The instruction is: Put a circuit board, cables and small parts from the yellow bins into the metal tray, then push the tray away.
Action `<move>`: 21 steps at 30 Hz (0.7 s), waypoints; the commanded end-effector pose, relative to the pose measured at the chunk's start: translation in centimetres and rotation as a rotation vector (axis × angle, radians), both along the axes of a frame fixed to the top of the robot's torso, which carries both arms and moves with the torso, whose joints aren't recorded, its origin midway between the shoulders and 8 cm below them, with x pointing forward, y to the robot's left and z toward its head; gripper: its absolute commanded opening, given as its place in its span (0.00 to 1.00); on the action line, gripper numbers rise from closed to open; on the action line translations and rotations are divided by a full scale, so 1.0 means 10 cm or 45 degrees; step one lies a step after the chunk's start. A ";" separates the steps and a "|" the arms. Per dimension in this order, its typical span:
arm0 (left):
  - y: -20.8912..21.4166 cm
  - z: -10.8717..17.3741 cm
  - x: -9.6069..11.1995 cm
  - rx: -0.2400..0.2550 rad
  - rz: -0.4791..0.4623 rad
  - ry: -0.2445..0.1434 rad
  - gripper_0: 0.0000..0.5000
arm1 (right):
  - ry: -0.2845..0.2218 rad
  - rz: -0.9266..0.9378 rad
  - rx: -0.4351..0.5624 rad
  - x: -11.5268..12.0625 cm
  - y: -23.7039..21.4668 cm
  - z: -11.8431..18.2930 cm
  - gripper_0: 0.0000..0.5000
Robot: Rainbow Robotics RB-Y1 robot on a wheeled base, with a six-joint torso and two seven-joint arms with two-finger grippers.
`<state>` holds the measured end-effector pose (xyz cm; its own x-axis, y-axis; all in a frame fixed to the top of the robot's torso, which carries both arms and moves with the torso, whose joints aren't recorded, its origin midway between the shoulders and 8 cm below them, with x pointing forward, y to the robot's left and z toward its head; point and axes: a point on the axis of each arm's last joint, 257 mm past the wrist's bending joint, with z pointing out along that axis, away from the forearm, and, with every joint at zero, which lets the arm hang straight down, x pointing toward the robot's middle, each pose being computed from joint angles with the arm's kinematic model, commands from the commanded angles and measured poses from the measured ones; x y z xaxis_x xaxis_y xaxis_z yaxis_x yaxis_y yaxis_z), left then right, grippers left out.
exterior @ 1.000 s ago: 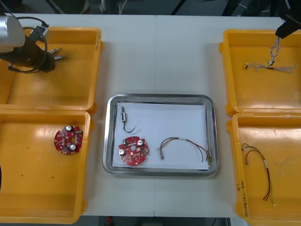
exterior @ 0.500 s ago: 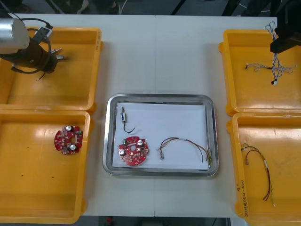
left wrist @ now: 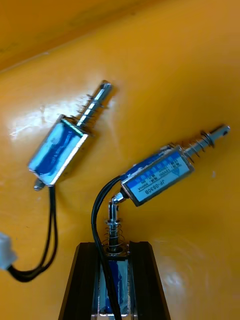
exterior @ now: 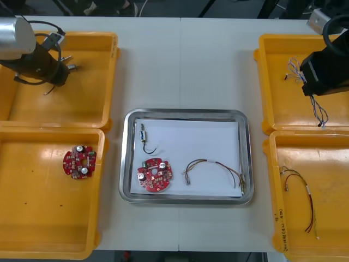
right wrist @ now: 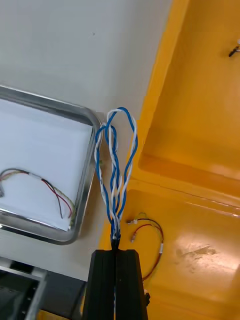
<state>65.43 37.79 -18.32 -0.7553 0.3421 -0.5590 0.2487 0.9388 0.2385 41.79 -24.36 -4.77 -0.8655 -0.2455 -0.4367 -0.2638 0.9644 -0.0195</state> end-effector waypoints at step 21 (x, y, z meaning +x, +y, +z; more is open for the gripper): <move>-0.03 0.93 -0.22 0.056 0.079 0.031 0.00 | -0.046 0.662 -0.421 0.09 0.37 -0.27 0.00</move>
